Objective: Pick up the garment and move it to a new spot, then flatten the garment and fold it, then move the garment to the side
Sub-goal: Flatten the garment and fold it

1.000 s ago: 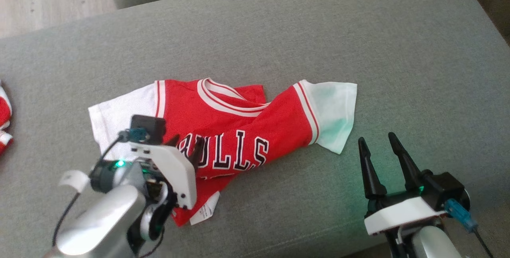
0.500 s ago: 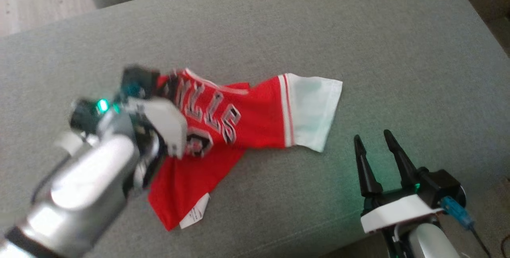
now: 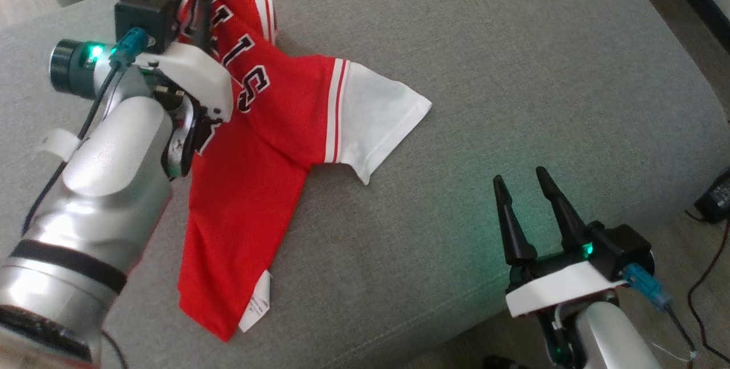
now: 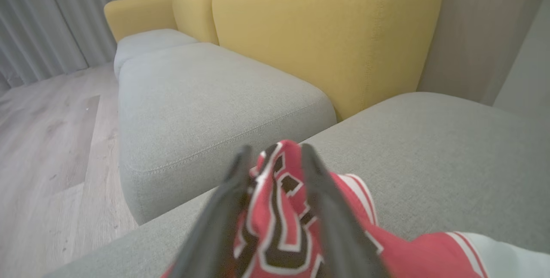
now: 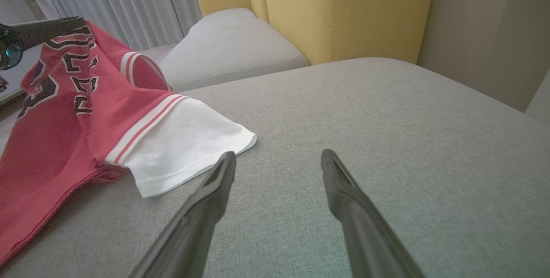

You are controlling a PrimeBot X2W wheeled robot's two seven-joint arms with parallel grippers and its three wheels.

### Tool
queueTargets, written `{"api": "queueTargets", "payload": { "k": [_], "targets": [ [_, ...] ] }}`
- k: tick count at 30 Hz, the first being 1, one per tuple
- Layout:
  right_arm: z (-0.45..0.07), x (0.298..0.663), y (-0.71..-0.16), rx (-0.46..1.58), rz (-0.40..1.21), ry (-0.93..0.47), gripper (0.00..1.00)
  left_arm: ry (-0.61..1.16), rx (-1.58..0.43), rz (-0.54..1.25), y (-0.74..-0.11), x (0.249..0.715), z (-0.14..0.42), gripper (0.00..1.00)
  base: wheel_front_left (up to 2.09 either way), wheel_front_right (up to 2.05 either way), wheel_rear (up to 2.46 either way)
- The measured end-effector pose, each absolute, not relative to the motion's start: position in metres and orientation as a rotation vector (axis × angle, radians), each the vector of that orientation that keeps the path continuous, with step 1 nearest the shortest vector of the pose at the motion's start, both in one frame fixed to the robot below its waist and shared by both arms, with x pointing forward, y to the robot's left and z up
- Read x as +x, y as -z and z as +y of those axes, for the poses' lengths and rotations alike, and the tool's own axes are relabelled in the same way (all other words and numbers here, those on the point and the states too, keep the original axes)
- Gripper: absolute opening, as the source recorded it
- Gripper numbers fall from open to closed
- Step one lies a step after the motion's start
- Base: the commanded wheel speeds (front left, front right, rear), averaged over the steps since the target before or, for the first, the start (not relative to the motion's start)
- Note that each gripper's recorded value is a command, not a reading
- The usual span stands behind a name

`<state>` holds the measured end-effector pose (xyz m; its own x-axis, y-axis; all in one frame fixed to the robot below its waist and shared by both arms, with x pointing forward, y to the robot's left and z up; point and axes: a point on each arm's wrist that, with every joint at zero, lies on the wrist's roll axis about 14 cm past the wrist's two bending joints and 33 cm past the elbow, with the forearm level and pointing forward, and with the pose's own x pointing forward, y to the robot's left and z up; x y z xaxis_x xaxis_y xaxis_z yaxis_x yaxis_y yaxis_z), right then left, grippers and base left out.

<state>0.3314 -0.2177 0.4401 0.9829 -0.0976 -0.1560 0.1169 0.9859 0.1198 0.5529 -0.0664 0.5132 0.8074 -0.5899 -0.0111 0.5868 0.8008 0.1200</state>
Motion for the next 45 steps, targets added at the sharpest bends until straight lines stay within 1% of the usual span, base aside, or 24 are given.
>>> {"api": "queueTargets", "payload": {
  "k": [3, 6, 9, 15, 23, 29, 34, 45],
  "targets": [
    [-0.22, 0.332, -0.441, 0.131, 0.148, 0.116, 1.0, 0.588, 0.052, -0.016, -0.515, 0.555, -0.066, 1.0, 0.0, 0.0, 0.0],
    [-0.222, 0.337, -0.446, 0.13, 0.125, 0.114, 1.0, 0.568, -0.039, -0.078, -0.54, 0.548, -0.067, 1.0, 0.0, 0.0, 0.0],
    [-0.218, 0.342, -0.453, 0.125, 0.103, 0.098, 1.0, 0.534, -0.108, -0.103, -0.545, 0.529, -0.056, 1.0, 0.0, 0.0, 0.0],
    [-0.209, 0.336, -0.453, 0.105, 0.101, 0.067, 1.0, 0.426, -0.152, -0.037, -0.512, 0.472, -0.009, 1.0, 0.0, 0.0, 0.0],
    [-0.208, 0.33, -0.459, 0.075, 0.076, 0.051, 1.0, 0.306, -0.146, 0.041, -0.484, 0.392, 0.038, 1.0, 0.0, 0.0, 0.0],
    [-0.202, 0.323, -0.463, 0.07, 0.058, 0.028, 1.0, 0.175, -0.138, 0.102, -0.465, 0.347, 0.08, 1.0, 0.0, 0.0, 0.0],
    [-0.193, 0.321, -0.461, 0.056, 0.064, -0.006, 1.0, 0.12, -0.127, 0.084, -0.467, 0.325, 0.102, 1.0, 0.0, 0.0, 0.0],
    [-0.183, 0.321, -0.458, 0.05, 0.073, -0.042, 1.0, 0.113, -0.079, 0.055, -0.468, 0.3, 0.121, 1.0, 0.0, 0.0, 0.0]
  ]
}}
